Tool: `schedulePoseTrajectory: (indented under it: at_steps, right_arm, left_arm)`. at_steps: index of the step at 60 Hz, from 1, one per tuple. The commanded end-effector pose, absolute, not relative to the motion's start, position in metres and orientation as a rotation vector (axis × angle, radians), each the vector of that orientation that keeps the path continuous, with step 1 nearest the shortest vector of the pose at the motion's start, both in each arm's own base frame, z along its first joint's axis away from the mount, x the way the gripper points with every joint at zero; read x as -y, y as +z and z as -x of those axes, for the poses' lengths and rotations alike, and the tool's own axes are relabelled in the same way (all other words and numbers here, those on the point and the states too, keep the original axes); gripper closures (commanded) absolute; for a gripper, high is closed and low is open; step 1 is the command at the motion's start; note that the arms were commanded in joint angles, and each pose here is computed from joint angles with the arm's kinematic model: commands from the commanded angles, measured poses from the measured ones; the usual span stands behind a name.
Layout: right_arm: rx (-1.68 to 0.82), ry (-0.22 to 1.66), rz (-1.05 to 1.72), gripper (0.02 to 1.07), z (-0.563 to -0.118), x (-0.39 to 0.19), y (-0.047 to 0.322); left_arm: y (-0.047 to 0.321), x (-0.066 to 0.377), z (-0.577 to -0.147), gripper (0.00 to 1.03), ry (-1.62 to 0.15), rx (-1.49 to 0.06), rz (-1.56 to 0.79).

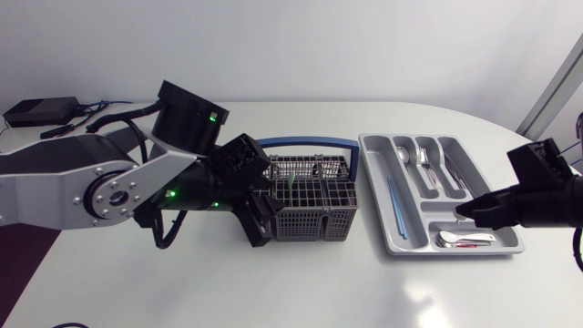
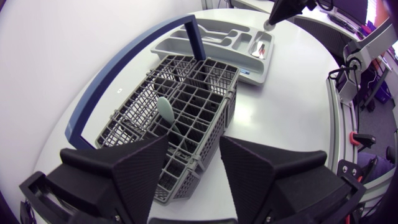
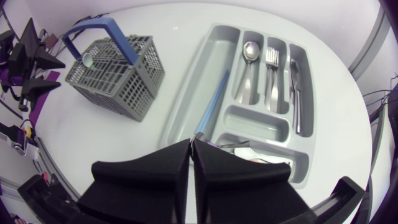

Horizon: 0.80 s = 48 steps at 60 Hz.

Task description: Unload the cutlery basket into the drawer organizer.

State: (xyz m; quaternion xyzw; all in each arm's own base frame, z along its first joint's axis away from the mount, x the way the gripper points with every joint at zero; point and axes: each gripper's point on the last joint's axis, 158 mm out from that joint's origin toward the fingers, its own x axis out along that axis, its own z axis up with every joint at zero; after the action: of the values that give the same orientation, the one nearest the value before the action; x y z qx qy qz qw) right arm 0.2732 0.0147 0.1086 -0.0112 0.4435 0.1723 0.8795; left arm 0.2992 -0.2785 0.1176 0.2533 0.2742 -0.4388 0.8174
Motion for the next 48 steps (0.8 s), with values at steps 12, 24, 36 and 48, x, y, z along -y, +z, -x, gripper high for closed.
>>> schedulePoseTrajectory:
  at_steps: [12, 24, 36, 48]
  right_arm:
    - [-1.013, 0.265, 0.119, 1.01, -0.278, 0.024, 0.034]
    - [-1.059, 0.205, 0.166, 0.97, -0.288, 0.042, -0.004]
    - [-1.0, 0.195, 0.199, 0.54, -0.296, 0.042, 0.017]
    - [-0.891, 0.277, 0.196, 0.46, -0.296, 0.008, 0.082]
  left_arm:
    - [0.127, 0.275, -0.301, 0.45, -0.927, -0.577, -0.523]
    - [0.127, 0.271, -0.301, 0.45, -0.928, -0.58, -0.512]
    - [0.126, 0.267, -0.301, 0.45, -0.925, -0.586, -0.506]
    - [0.124, 0.264, -0.3, 0.45, -0.925, -0.59, -0.501]
